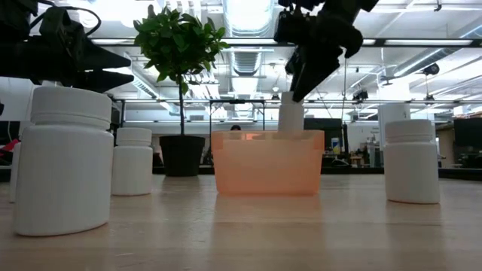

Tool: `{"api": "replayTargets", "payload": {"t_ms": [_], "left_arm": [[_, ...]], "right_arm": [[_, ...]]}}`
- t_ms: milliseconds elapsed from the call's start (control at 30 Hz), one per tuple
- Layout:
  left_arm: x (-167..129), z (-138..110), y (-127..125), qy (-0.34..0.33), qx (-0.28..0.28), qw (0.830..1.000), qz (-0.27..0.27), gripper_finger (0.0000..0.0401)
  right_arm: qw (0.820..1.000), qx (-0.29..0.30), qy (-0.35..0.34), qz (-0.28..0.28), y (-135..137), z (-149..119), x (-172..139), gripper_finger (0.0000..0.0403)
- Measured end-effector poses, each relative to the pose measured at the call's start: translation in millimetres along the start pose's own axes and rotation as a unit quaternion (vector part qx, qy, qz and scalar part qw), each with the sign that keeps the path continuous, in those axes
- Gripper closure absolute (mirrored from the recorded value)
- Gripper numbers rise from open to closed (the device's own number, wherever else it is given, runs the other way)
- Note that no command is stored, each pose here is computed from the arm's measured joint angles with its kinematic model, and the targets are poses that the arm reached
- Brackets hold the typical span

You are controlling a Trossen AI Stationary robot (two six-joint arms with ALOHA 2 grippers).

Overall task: Pick and place pill bottles into a basket
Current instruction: Put the white pill bottle into the orange bin

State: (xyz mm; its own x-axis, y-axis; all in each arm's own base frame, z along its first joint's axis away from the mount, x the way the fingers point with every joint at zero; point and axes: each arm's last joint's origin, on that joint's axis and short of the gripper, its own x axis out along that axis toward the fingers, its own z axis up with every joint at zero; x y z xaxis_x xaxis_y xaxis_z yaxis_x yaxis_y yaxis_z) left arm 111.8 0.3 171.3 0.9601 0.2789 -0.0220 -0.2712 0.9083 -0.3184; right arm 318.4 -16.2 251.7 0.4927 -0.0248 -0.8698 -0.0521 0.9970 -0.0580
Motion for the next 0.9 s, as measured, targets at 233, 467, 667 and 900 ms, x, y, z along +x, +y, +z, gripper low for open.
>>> {"api": "replayTargets", "payload": {"t_ms": [233, 467, 667, 900], "left_arm": [[0.0, 0.0, 0.0, 0.000, 0.000, 1.000, 0.000, 0.0228], [0.0, 0.0, 0.0, 0.000, 0.000, 1.000, 0.000, 0.0228], [0.0, 0.0, 0.0, 0.000, 0.000, 1.000, 0.000, 0.0228], [0.0, 0.0, 0.0, 0.000, 0.000, 1.000, 0.000, 0.0228]], "right_arm": [[1.000, -0.002, -0.013, -0.003, -2.5, -4.4, 15.3, 0.0261], [1.000, -0.007, 0.008, 0.000, -1.6, -12.0, 43.5, 0.0261], [1.000, -0.005, 0.023, 0.000, -3.6, -14.0, 58.1, 0.0261], [1.000, -0.002, 0.031, -0.003, -8.6, -14.9, 68.3, 0.0261]]}}
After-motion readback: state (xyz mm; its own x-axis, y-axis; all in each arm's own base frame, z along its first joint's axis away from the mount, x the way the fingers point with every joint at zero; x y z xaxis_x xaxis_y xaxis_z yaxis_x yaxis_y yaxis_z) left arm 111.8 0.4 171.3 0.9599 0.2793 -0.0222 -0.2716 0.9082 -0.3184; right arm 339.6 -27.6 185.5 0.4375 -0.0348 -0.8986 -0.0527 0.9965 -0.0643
